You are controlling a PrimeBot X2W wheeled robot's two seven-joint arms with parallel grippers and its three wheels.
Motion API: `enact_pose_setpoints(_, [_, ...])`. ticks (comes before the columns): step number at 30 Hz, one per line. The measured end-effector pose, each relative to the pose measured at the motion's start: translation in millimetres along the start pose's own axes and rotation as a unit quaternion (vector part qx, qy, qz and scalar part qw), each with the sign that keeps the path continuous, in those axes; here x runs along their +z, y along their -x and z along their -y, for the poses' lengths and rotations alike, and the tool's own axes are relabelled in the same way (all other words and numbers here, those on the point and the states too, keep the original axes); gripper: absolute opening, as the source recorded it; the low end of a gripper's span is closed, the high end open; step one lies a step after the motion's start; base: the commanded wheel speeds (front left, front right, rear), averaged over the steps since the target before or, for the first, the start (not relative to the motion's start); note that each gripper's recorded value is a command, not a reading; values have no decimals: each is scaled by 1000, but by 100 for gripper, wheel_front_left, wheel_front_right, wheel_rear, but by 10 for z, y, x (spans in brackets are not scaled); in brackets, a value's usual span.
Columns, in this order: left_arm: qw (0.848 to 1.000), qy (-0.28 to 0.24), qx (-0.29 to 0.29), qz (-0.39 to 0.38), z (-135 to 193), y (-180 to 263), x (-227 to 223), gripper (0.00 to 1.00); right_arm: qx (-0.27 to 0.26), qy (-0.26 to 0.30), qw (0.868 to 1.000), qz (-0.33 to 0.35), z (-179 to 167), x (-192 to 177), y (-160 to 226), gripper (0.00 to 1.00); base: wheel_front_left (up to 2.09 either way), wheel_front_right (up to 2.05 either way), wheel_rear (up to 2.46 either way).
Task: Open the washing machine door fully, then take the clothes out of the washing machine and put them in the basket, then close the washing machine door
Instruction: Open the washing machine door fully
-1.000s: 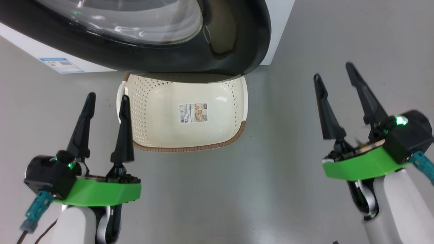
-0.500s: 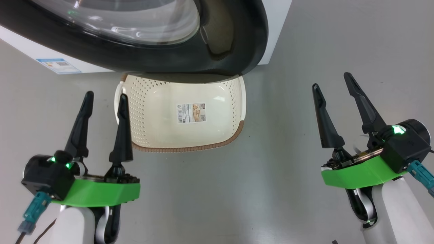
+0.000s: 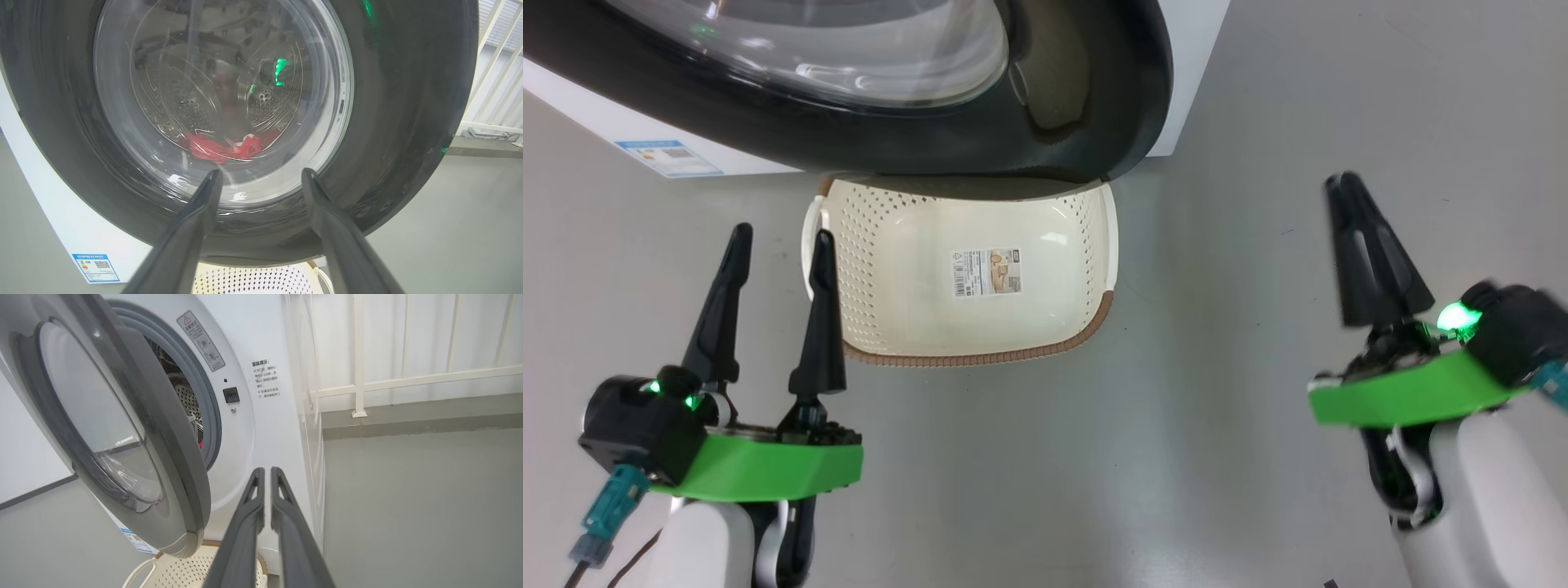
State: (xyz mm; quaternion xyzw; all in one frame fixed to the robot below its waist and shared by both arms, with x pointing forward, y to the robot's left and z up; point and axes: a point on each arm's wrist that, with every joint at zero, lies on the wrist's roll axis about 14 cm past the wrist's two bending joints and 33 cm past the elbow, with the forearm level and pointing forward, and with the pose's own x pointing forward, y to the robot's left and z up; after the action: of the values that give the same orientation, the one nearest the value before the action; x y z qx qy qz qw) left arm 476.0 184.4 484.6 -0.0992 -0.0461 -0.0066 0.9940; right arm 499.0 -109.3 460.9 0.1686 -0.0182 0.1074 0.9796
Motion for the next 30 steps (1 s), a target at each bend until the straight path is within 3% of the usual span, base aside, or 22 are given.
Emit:
enact_pose_setpoints(4, [1000,0,0,-1,-1,11,-1,100,-18,-107,994,19,36,62,-190,0,0,0,0])
enact_pose_setpoints(8, [1000,-1,0,-2,0,23,3,100,-2,-158,987,22,-106,85,-360,0,0,0,0])
enact_pose_setpoints(10, [1000,-2,1,-2,-6,40,16,100,14,-216,976,17,-265,93,-510,0,0,0,0])
enact_pose_setpoints(13, [1000,-3,2,-3,-15,60,20,100,18,-261,965,12,-317,97,-600,0,0,0,0])
enact_pose_setpoints(21, [1000,-6,8,-5,-55,117,31,100,73,-426,900,-58,-674,268,-983,0,0,0,0])
enact_pose_setpoints(25, [1000,-7,10,-7,-71,128,27,100,98,-467,873,-102,-796,295,-1098,0,0,0,0])
enact_pose_setpoints(30, [1000,-8,11,-7,-80,148,38,100,126,-540,812,-182,-963,223,-1136,0,0,0,0])
